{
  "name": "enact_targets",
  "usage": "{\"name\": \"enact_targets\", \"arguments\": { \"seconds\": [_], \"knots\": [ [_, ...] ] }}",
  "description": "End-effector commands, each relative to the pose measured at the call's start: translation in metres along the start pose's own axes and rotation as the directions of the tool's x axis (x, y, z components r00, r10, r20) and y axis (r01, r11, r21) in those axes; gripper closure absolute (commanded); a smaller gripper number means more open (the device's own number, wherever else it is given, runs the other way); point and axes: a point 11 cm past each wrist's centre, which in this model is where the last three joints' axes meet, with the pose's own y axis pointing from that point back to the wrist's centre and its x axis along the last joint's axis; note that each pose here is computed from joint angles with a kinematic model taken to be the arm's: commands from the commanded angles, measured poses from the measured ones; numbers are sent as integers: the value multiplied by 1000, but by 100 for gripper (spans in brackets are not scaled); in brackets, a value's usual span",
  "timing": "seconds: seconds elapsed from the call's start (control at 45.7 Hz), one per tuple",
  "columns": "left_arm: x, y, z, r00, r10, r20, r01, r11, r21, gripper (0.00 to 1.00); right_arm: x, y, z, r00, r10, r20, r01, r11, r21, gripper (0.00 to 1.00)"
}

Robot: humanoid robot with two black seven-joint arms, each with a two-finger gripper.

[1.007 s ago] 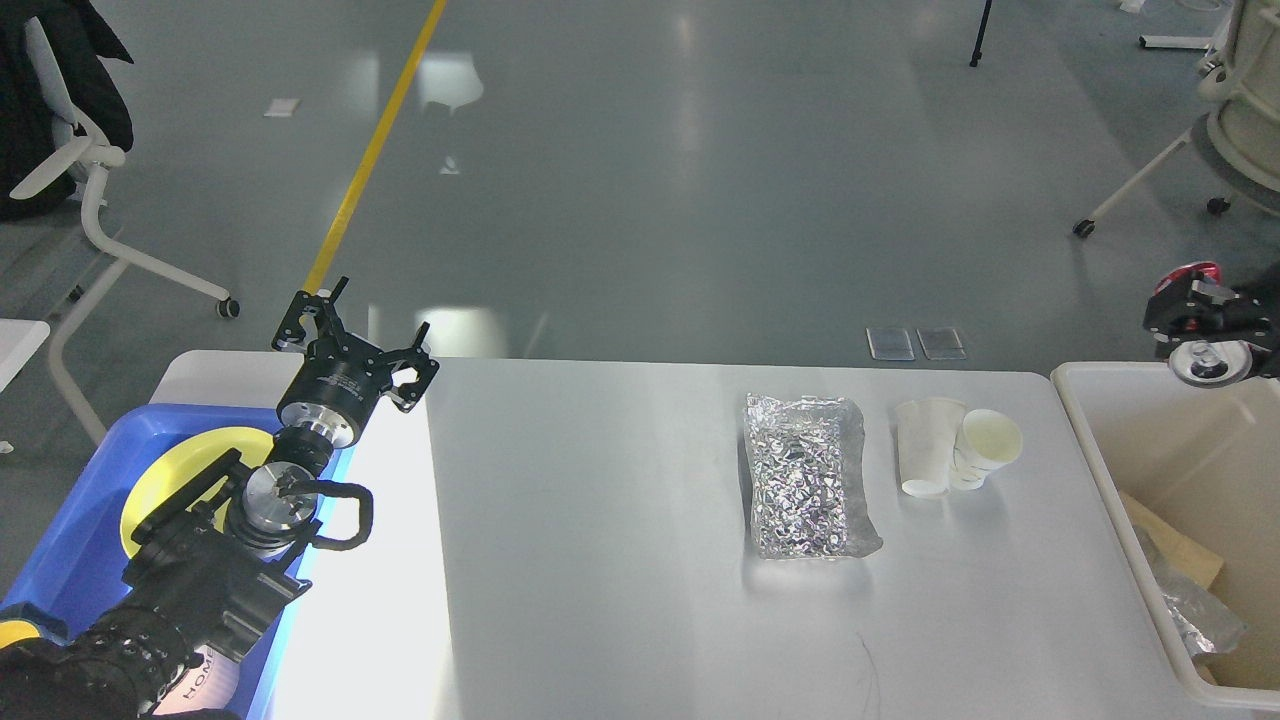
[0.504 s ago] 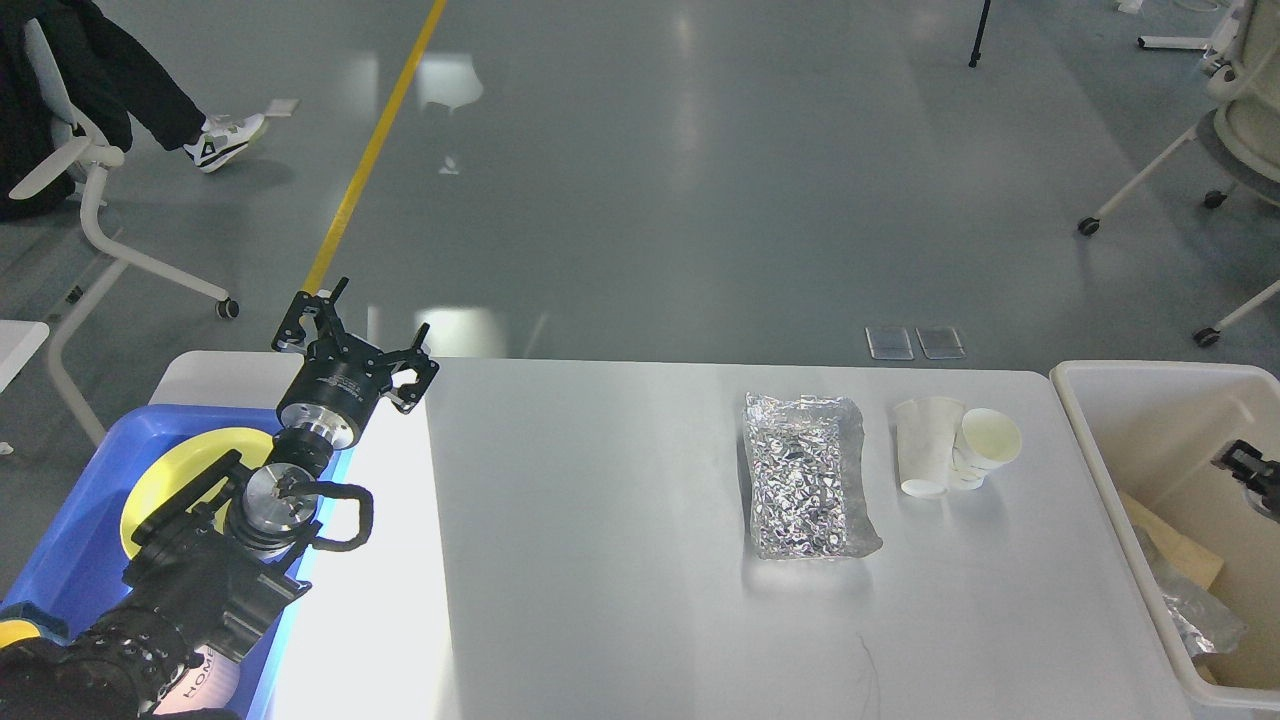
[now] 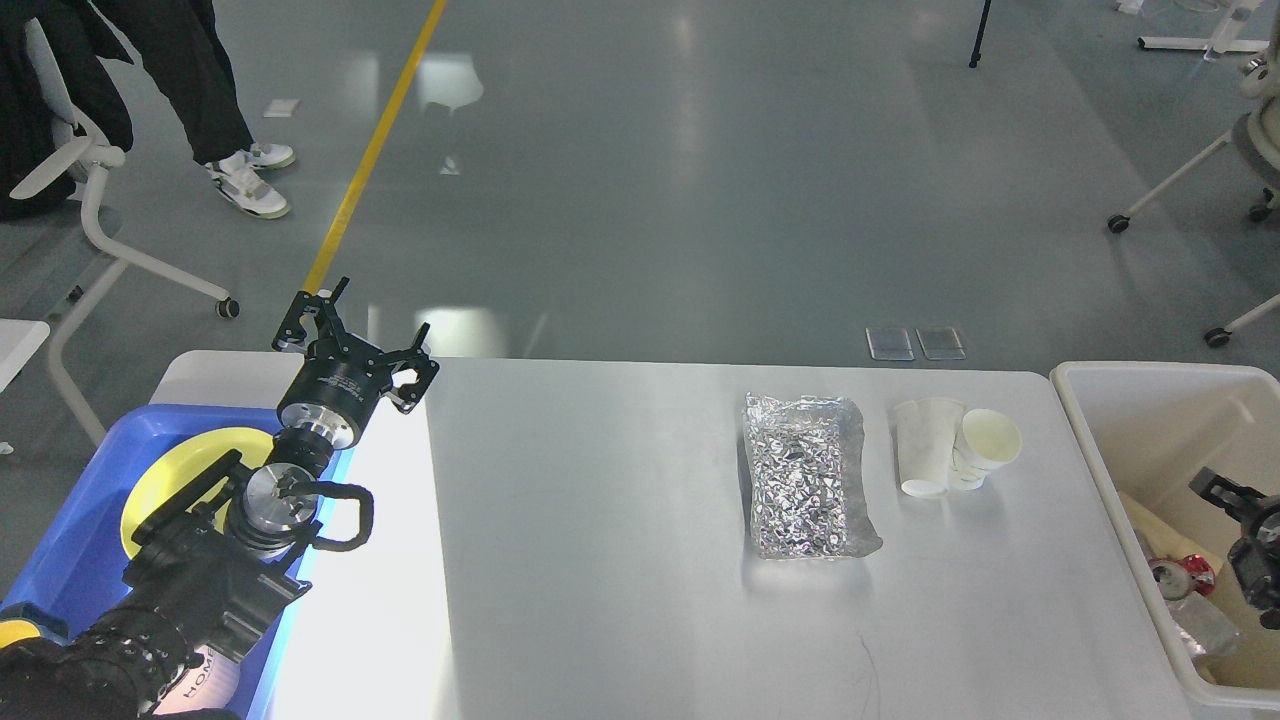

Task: Tidy desktop
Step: 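Withdraw the right arm above the bin, then swing the right gripper toward the foil-wrapped packet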

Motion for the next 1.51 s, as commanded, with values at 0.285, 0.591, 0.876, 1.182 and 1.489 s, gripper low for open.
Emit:
{"name": "enact_targets", "arguments": {
  "seconds": [0.285, 0.591, 0.876, 1.182, 1.489],
  "knots": [
    [0, 0, 0, 1000, 0, 0, 0, 1000, 0, 2, 1, 0, -2, 1000, 3, 12, -3, 1000, 6, 0],
    [0, 0, 0, 1000, 1, 0, -1, 1000, 0, 2, 0, 0, -6, 1000, 1, 16, -1, 1000, 17, 0],
    [0, 0, 0, 1000, 0, 0, 0, 1000, 2, 2, 12, 4, -31, 998, 7, 55, -11, 997, 71, 0],
    [0, 0, 0, 1000, 0, 0, 0, 1000, 2, 2, 101, 27, -85, 996, 22, 90, -42, 973, 225, 0],
    [0, 0, 0, 1000, 0, 0, 0, 1000, 2, 2, 170, 80, -163, 999, -33, 8, 27, 912, 410, 0]
  ]
}}
